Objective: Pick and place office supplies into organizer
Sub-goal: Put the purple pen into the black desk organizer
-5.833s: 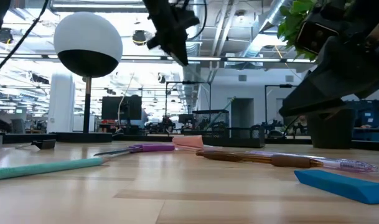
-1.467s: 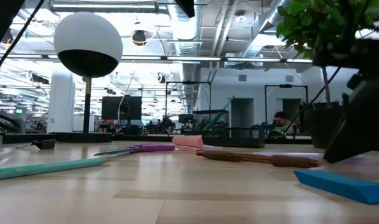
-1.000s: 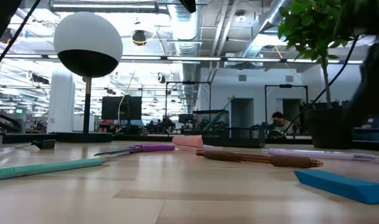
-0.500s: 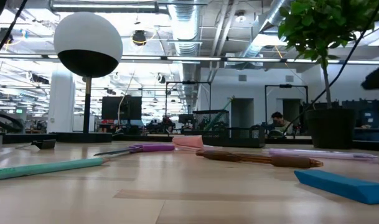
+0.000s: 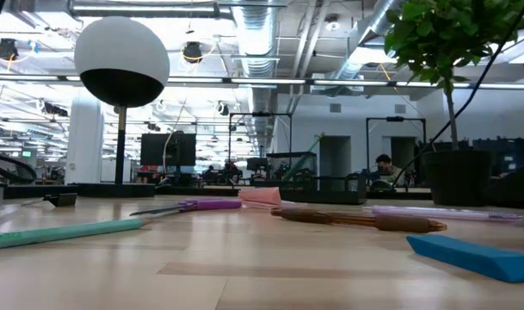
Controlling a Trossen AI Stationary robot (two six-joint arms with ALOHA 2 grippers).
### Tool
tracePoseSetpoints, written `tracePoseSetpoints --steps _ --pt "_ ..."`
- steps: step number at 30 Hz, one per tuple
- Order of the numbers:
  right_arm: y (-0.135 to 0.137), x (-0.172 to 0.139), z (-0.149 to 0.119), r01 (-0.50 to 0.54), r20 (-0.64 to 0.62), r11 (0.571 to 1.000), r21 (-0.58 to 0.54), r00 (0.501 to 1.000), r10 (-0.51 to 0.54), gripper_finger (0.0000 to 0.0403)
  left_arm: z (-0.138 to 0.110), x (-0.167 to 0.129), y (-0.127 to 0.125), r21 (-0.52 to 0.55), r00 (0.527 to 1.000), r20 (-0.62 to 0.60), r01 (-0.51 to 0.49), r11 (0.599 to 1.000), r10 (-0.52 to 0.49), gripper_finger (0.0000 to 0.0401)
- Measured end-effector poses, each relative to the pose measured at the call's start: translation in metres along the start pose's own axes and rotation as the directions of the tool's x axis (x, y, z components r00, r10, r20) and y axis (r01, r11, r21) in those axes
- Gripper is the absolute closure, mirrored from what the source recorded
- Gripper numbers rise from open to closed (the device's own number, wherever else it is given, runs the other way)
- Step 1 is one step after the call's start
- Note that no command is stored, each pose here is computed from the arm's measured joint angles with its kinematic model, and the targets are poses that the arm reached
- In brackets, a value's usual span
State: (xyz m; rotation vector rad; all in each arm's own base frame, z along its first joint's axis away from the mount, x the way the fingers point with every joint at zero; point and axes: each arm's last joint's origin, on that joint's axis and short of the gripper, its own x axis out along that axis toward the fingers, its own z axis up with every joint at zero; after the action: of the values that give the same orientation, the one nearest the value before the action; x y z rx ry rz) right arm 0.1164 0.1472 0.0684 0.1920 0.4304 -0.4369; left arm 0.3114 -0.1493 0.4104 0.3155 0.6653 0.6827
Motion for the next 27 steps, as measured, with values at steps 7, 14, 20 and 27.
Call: tracePoseSetpoints --steps 7,14,20,27 --pt "0.006 -0.002 0.004 -0.035 0.007 0.999 -0.021 0.999 0.035 0.0310 -0.026 0.029 -0.011 0.034 0.988 -0.157 0.009 0.999 -0.004 0.0385" --pt "0.010 -0.009 0.020 -0.080 0.023 0.997 -0.007 0.997 0.080 0.0310 0.009 0.006 0.088 -0.032 0.967 -0.049 0.247 0.968 -0.249 0.0385" --pt "0.010 -0.010 0.022 -0.080 0.036 0.996 -0.039 0.996 0.082 0.0310 -0.028 0.034 0.075 -0.014 0.956 -0.011 0.293 0.956 -0.293 0.0385" --pt "0.008 -0.003 0.011 -0.051 0.012 0.998 -0.025 0.999 0.051 0.0310 -0.093 0.083 0.011 0.105 0.788 0.273 0.545 0.832 -0.551 0.0385"
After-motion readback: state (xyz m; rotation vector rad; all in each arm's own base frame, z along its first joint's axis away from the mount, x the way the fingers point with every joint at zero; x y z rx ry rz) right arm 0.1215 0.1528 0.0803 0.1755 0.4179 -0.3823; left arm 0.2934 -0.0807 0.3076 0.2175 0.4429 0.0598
